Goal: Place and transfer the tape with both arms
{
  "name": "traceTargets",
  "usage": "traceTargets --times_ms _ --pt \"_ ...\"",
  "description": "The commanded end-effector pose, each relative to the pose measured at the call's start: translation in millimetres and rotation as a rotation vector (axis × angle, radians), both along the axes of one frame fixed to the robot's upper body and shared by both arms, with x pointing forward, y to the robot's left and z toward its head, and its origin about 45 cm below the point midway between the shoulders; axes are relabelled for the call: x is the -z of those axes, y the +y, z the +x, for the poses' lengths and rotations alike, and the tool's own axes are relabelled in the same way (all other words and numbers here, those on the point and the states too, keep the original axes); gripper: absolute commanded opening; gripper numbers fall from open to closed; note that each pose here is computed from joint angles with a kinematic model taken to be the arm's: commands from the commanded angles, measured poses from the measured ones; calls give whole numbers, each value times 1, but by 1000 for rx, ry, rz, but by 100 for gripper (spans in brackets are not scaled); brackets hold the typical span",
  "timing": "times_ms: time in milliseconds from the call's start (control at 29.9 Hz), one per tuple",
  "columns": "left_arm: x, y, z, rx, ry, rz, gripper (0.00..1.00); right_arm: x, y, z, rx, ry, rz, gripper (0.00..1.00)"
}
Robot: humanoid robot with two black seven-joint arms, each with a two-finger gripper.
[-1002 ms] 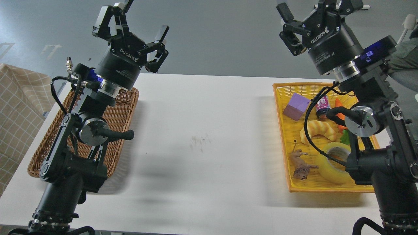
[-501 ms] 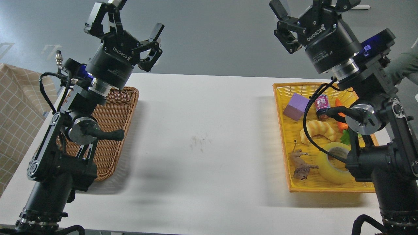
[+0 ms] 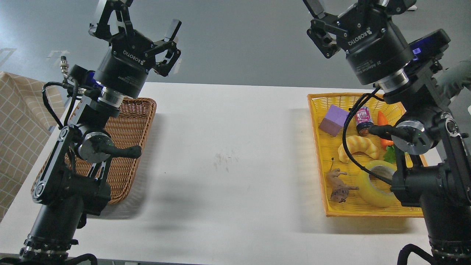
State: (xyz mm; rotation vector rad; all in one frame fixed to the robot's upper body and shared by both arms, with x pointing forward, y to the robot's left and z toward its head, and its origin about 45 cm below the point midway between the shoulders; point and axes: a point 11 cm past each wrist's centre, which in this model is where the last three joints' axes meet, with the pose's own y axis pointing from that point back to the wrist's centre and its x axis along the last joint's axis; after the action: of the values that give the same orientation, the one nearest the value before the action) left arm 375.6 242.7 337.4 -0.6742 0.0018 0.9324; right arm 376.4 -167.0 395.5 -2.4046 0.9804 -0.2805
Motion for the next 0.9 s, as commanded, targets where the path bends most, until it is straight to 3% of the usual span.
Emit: traceTargets --times_ms 0,468,668,869 --pt "0 -5 1 0 4 -26 99 4 -2 2 24 19 4 100" --pt "5 -5 3 -34 38 -27 99 8 -12 5 76 45 27 100" --pt "14 -19 5 -63 28 162 99 17 -19 6 126 71 31 99" --pt "17 -11 3 -174 -39 250 99 7 -54 6 215 -33 -244 99"
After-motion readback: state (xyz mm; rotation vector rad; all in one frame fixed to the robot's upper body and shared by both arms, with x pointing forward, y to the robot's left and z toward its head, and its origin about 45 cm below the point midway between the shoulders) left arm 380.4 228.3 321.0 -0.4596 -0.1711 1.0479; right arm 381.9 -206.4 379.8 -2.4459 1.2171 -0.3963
